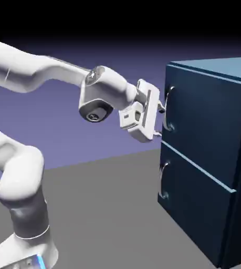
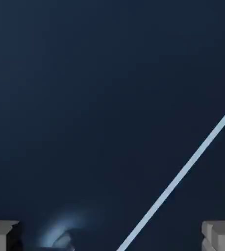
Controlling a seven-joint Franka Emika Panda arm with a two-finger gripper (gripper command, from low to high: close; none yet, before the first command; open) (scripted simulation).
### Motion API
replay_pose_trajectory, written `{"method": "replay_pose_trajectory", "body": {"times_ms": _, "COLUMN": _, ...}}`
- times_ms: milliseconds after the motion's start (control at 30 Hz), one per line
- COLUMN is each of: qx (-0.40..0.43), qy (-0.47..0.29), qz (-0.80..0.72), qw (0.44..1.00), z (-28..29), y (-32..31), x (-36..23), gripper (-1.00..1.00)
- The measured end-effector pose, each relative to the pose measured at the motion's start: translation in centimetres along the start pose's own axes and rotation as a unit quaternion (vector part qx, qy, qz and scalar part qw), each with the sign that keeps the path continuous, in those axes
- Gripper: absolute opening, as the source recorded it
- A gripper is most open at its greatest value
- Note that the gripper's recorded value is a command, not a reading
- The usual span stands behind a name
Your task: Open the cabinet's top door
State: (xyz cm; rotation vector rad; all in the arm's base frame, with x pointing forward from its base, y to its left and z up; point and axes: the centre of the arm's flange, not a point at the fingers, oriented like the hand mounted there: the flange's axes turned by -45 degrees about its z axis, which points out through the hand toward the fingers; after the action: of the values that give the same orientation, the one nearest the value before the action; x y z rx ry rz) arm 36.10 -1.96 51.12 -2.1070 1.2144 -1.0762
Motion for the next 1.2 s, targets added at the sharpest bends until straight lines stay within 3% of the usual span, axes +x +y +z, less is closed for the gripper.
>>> {"method": "replay_pose_trajectory", "body": {"times_ms": 267, "qx": 0.043, "qy": 0.008, "qz": 0.200, "qw": 0.979, "z": -1.3, "y": -0.1, "x": -0.5, "gripper": 0.00}}
{"method": "replay_pose_trajectory", "body": {"times_ms": 567, "qx": 0.100, "qy": 0.000, "qz": 0.405, "qw": 0.909, "z": -2.0, "y": -0.2, "x": -1.9, "gripper": 0.00}}
{"method": "replay_pose_trajectory", "body": {"times_ms": 867, "qx": 0.162, "qy": -0.025, "qz": 0.580, "qw": 0.798, "z": -1.6, "y": -0.3, "x": -4.0, "gripper": 0.00}}
{"method": "replay_pose_trajectory", "body": {"times_ms": 1200, "qx": 0.227, "qy": -0.071, "qz": 0.732, "qw": 0.639, "z": 0.2, "y": -0.3, "x": -6.6, "gripper": 0.00}}
